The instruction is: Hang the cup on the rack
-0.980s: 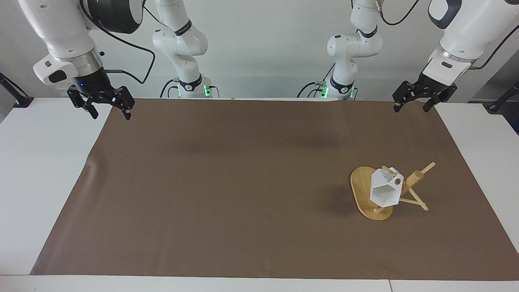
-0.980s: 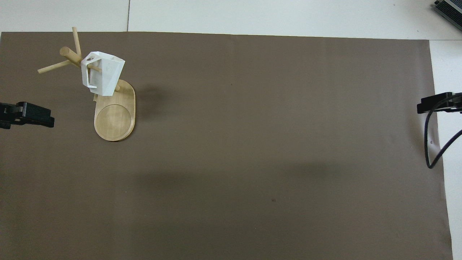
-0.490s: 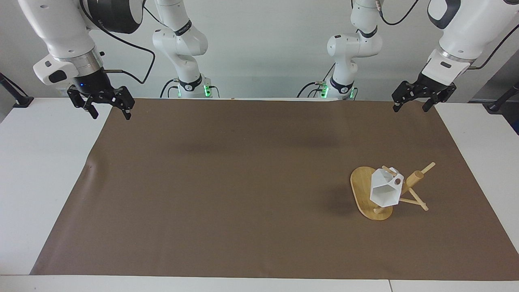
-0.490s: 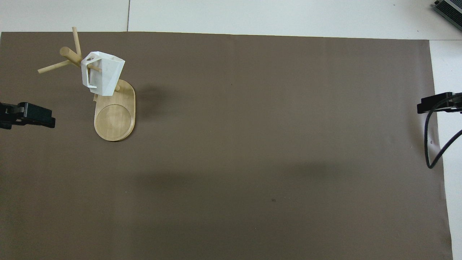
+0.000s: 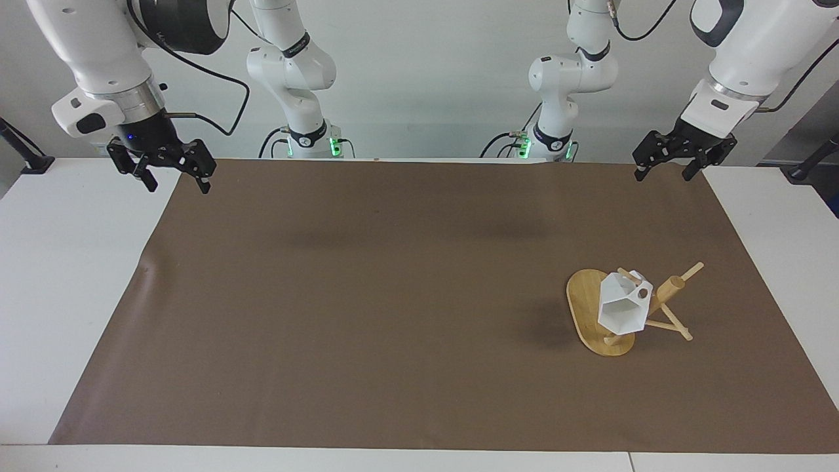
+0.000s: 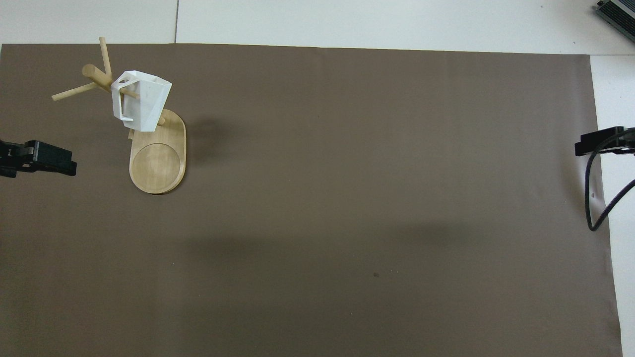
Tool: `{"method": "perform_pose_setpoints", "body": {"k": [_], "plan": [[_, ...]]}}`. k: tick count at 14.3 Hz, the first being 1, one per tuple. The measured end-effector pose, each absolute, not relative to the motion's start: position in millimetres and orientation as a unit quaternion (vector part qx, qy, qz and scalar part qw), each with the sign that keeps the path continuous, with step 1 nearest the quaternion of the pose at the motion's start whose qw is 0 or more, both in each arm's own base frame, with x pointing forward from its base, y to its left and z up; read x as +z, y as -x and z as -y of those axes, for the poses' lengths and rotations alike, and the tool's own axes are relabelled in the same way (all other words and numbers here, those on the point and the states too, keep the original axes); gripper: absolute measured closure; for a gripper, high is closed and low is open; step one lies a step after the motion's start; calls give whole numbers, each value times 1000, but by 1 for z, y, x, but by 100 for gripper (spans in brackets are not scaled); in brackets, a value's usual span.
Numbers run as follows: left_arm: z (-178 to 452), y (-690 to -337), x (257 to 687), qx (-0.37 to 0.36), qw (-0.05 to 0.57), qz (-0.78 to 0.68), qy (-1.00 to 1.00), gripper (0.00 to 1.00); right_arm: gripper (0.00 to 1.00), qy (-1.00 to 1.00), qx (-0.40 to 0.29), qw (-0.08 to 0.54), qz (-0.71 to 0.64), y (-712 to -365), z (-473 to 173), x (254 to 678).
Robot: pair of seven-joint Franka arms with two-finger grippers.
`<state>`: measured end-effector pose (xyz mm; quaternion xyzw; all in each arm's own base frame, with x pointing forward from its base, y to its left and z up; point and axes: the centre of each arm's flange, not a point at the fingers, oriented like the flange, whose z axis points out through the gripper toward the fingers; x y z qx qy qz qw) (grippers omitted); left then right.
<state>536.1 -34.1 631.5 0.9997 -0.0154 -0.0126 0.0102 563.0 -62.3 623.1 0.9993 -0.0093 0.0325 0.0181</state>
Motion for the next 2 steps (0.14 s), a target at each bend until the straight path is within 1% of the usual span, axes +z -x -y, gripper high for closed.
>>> {"method": "perform_pose_setpoints", "body": {"k": [2], "plan": [[34, -536, 632, -13, 10, 16, -1000, 0, 0, -999, 32, 18, 9, -563, 62, 623]]}}
